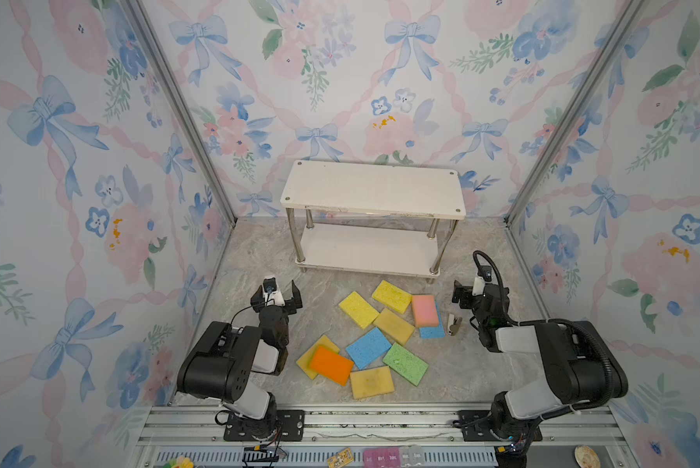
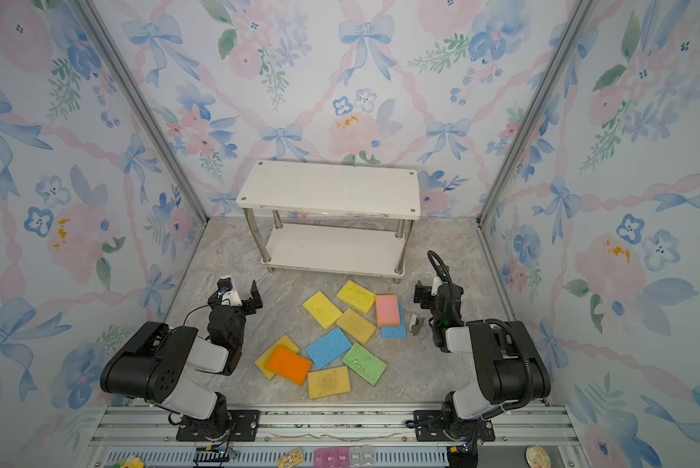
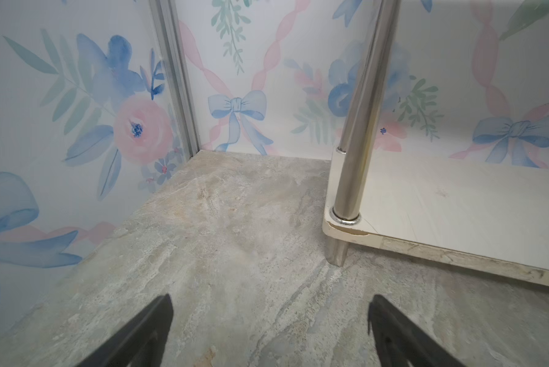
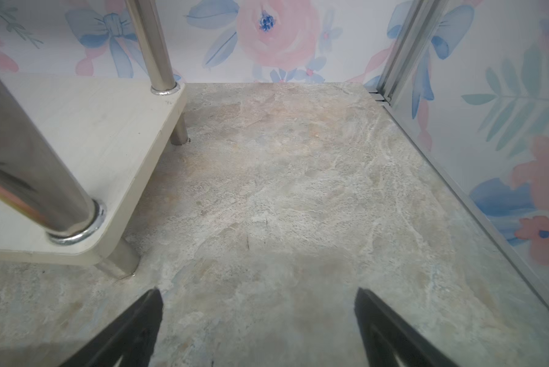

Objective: Arrange cleaning sponges on a shelf
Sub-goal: Move the shelf to the top-center of the table.

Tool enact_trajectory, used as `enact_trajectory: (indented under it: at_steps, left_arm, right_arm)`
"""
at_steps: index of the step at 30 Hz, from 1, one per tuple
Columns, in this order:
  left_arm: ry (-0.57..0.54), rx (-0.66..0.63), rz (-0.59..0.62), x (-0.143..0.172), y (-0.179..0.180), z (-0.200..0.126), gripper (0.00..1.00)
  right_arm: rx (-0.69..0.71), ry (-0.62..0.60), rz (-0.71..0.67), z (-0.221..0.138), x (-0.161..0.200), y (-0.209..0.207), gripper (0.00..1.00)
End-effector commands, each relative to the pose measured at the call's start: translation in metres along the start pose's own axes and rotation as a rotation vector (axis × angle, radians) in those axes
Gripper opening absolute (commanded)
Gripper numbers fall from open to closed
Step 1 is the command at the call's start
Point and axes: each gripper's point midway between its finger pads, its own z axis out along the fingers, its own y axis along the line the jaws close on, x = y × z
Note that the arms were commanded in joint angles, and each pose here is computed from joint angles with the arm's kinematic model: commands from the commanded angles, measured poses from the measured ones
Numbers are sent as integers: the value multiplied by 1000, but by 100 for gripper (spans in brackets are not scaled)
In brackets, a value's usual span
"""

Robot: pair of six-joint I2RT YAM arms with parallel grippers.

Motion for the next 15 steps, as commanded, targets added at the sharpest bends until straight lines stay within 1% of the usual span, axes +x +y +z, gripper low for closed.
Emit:
enact_trajectory:
  at_steps: [1, 15]
  left_arm:
    - [-28, -13, 9, -8, 2, 4, 98]
    - [-26, -10, 9, -8, 2, 4, 98]
  right_arm:
    - [20, -33, -4, 4, -11, -5, 97]
    - [12, -33, 7, 4, -11, -6, 97]
